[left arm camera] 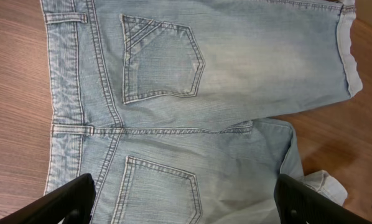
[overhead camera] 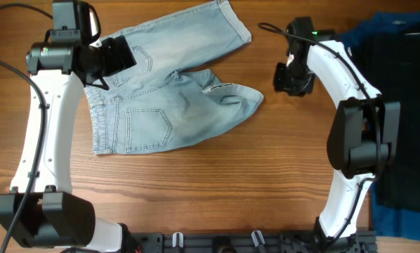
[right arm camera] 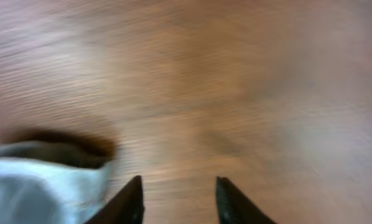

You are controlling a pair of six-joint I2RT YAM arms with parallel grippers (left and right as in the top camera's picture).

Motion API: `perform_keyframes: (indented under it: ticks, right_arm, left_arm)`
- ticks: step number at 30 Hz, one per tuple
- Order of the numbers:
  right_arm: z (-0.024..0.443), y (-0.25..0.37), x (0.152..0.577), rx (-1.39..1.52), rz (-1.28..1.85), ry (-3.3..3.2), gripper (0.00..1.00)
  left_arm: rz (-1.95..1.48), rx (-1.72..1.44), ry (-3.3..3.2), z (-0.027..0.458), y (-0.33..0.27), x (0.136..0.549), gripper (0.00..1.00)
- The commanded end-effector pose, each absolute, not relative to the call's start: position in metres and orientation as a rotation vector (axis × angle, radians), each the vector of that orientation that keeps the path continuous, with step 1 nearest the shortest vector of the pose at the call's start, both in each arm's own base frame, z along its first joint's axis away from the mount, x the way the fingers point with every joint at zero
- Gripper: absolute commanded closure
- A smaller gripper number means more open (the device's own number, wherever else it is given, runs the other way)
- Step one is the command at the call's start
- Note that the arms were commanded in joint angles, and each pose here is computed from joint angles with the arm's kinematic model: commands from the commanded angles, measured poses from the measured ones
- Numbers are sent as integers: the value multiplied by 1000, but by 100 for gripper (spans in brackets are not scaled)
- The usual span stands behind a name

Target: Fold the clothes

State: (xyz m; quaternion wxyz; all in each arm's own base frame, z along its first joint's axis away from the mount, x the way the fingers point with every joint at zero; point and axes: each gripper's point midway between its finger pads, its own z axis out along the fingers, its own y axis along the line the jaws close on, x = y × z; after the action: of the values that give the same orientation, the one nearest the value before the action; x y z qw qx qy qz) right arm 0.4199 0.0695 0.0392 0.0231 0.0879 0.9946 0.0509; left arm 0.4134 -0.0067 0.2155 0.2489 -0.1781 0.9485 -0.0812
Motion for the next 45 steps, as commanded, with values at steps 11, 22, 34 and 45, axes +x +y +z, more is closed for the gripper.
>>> perform_keyframes:
  ticks: [11,22,34,45]
  right_arm:
    - [75,208,439,-892,498,2616,13]
    - [70,261,430,-1227,545,2392,16]
    - [57,244,428,-1086,560,2538,96]
    - [64,232,432,-1245,612,2403,10]
  left_arm:
    - [-190,-472,2631,194,-6,410,7]
    - [-191,-473,2631,194,-6,410,7]
    - [-191,-473,2631,194,-6,410,6]
    - [-192,-471,2624,195,-6,411,6]
